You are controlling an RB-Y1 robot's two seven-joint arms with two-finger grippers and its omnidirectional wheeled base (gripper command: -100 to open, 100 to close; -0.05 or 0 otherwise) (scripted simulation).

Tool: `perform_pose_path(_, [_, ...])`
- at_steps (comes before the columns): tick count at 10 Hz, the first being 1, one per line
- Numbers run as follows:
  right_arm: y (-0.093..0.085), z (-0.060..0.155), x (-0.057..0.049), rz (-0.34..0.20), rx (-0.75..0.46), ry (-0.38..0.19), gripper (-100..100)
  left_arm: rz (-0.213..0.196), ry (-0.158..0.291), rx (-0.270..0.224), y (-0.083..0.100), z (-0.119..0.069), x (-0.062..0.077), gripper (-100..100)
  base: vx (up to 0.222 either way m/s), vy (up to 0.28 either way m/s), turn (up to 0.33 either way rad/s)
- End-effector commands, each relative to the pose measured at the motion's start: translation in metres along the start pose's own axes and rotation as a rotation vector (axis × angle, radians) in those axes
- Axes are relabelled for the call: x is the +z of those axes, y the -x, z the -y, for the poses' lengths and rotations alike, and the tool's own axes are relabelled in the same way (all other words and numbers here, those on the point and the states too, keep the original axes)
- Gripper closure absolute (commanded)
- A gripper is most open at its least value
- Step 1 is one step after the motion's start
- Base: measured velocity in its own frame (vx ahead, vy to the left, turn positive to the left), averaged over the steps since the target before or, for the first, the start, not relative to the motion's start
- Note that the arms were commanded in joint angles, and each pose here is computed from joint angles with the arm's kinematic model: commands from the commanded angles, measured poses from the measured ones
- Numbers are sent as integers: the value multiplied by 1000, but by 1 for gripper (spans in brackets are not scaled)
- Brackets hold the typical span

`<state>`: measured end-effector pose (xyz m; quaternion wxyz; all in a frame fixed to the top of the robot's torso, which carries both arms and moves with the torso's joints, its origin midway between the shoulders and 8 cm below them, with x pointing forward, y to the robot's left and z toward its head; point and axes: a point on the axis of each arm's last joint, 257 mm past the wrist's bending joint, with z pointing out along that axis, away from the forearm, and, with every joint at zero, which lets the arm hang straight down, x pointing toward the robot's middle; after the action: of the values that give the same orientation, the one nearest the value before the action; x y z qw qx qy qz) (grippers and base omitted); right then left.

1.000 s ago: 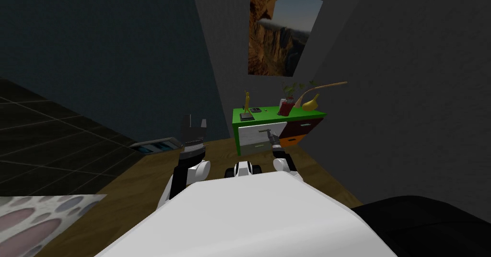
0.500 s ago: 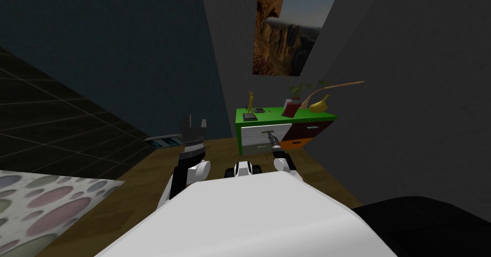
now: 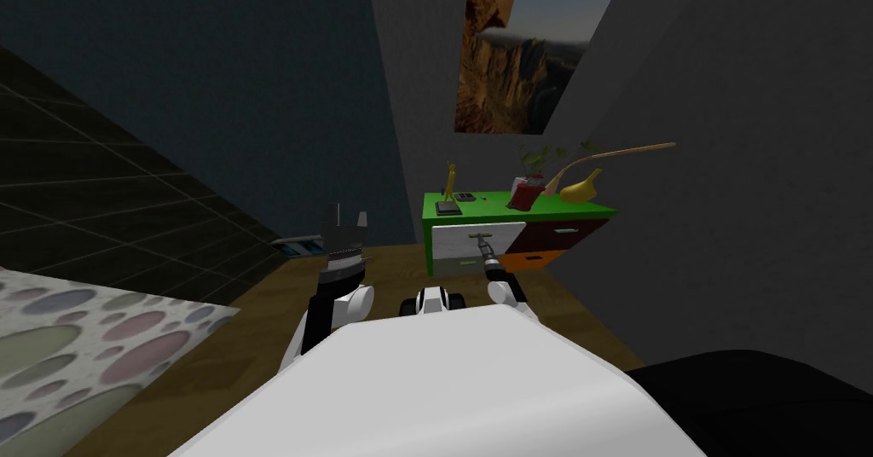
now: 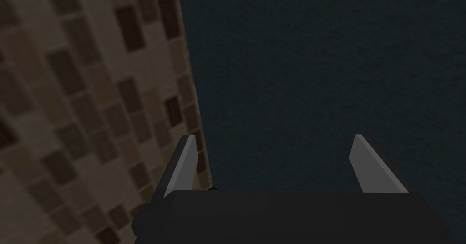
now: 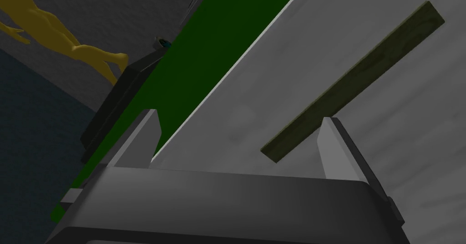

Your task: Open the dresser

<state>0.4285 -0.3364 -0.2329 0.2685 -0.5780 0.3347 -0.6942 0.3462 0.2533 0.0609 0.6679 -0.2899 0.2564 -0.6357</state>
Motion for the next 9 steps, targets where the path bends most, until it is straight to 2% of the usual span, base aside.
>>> perform_pose_path(1, [6,-20,-1,22,92,40,-100,0,0,0,0,0,0,0,6,7,141])
perform_pose_path(2, [6,-20,-1,22,115,40,-100,0,0,0,0,0,0,0,6,3,67])
perform_pose_path(3, [9,-31,-1,32,162,65,-100,0,0,0,0,0,0,0,6,5,108])
perform_pose_path(6, [11,-41,-1,40,232,89,-100,0,0,0,0,0,0,0,5,4,82])
perform_pose_path(8, [13,-59,-2,50,314,130,-100,0,0,0,0,0,0,0,5,6,132])
perform_pose_path(9, [13,-59,-2,49,329,130,-100,0,0,0,0,0,0,0,6,2,41])
